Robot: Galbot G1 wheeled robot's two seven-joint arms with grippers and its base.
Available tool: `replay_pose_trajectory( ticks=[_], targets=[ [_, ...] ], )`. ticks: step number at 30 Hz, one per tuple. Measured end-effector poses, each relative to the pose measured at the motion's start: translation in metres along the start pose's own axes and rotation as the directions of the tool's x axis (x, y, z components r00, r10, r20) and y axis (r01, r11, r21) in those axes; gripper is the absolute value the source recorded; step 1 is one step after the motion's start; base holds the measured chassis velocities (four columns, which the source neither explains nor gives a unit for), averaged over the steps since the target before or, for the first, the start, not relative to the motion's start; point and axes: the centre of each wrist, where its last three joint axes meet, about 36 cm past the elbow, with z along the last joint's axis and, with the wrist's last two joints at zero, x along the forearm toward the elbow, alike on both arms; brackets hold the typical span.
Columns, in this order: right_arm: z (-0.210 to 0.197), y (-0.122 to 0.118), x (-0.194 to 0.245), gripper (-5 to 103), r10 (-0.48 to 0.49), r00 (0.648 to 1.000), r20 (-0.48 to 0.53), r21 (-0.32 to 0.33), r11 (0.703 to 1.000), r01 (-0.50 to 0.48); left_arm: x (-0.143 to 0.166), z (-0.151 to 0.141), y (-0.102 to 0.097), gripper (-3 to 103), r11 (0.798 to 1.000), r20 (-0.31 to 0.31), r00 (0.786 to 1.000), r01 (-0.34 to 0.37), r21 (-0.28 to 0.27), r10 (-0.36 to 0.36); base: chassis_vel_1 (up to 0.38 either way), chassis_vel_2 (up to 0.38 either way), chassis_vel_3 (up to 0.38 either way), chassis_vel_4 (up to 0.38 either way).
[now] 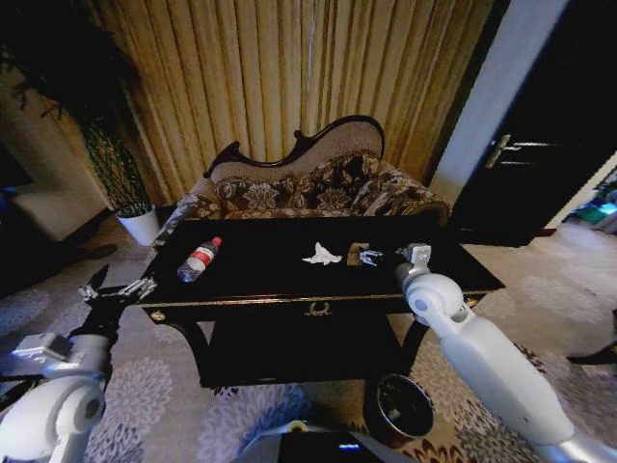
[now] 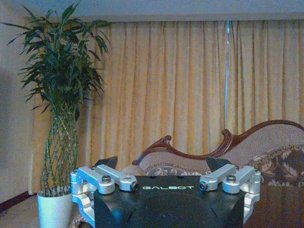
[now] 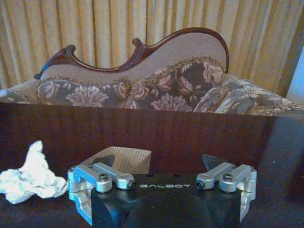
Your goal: Move to the front of the table and place the trash on the table into the trash bin.
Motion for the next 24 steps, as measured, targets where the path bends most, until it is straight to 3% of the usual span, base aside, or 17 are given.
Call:
replay_pose_trajectory(
  ticks=[9,19,24],
  targets=[
    [-0.012,-0.007,-0.003,100,0.004,0.999,-0.045,0.023,1.0,-0.003,0.001,0.003,0.001,100,1.0,-0.005,1.0,0.008,0.01,-0.008,0.0,0.0,0.0,0.0],
    [-0.007,0.0,0.003,100,-0.014,0.999,-0.034,0.01,1.0,0.015,0.001,0.007,-0.002,100,1.0,-0.012,1.0,0.005,0.013,-0.005,0.0,0.0,0.0,0.0],
    [-0.028,-0.005,0.013,100,-0.055,0.997,-0.053,-0.009,0.998,0.055,0.0,0.008,-0.004,100,1.0,-0.014,1.0,0.001,0.005,-0.001,0.0,0.0,0.0,0.0]
  ],
)
